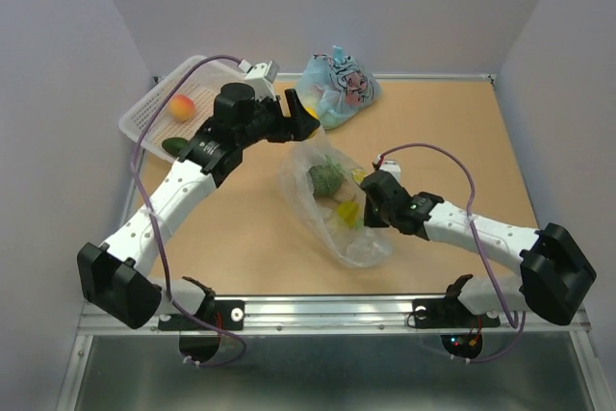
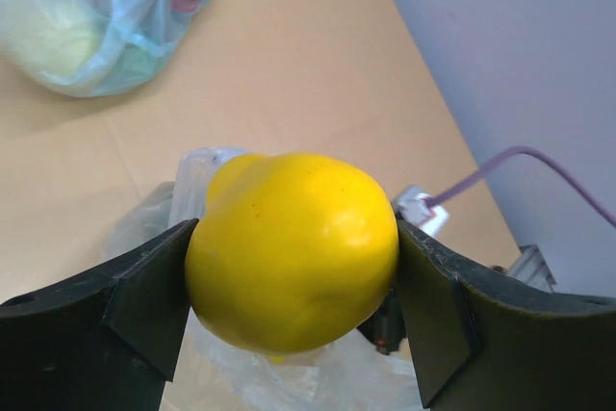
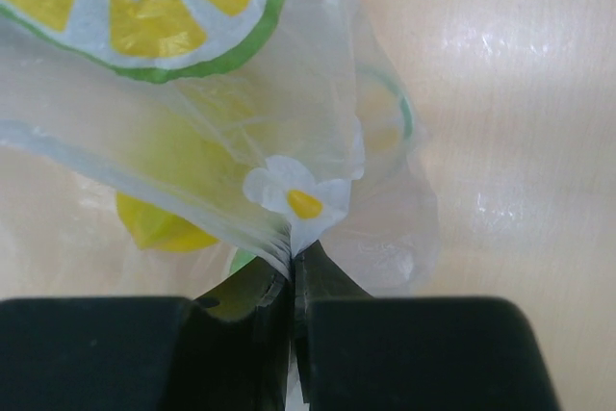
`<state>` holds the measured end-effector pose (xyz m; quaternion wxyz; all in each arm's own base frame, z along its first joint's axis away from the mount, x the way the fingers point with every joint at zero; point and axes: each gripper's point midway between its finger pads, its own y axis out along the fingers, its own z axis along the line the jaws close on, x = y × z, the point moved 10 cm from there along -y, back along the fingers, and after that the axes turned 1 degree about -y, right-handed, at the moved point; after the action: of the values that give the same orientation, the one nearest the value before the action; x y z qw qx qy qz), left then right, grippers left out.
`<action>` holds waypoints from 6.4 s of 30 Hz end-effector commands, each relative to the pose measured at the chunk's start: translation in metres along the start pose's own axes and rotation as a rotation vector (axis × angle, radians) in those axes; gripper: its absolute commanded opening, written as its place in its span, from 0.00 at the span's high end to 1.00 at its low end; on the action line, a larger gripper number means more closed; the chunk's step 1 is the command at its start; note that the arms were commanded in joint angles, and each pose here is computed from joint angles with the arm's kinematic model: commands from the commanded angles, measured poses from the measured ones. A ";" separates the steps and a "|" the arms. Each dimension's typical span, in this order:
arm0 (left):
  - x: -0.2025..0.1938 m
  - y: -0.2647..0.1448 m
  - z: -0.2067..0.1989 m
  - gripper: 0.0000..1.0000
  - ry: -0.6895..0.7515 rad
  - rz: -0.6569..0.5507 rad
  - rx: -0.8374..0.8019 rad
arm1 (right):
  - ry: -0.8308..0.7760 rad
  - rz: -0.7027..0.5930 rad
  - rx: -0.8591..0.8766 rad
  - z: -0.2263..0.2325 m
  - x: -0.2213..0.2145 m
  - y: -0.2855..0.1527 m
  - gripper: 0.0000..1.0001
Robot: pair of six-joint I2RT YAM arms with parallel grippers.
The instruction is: Untie the knot of the plastic bag and take out the fruit
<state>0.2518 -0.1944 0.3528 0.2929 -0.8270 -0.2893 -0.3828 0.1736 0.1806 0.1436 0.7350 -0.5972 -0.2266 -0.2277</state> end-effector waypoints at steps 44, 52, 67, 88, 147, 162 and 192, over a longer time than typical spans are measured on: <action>0.107 -0.014 0.230 0.38 -0.107 -0.400 0.964 | 0.040 -0.026 0.087 0.007 0.058 0.006 0.99; 0.094 0.014 0.286 0.06 -0.111 -0.275 1.049 | 0.045 -0.025 0.129 0.004 0.053 -0.004 0.99; 0.065 -0.018 0.196 0.01 -0.066 -0.280 0.906 | 0.034 -0.064 0.216 0.008 0.064 -0.029 0.27; -0.108 -0.024 -0.032 0.02 0.112 -0.055 0.277 | 0.121 0.070 0.239 0.007 0.039 -0.026 0.31; -0.236 0.143 0.021 0.29 0.515 0.346 0.200 | 0.039 0.107 0.246 -0.014 0.001 -0.007 0.99; -0.213 0.075 0.019 0.78 0.442 0.299 0.122 | 0.083 -0.056 0.080 -0.019 0.027 -0.011 0.99; 0.031 -0.020 0.057 0.78 0.056 -0.424 0.529 | 0.046 0.042 0.087 -0.025 0.019 -0.005 0.99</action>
<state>0.2475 -0.1768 0.3490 0.3419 -0.7001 -0.4426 -0.4439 0.1927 0.1567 0.1478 0.7584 -0.5827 -0.1951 -0.2173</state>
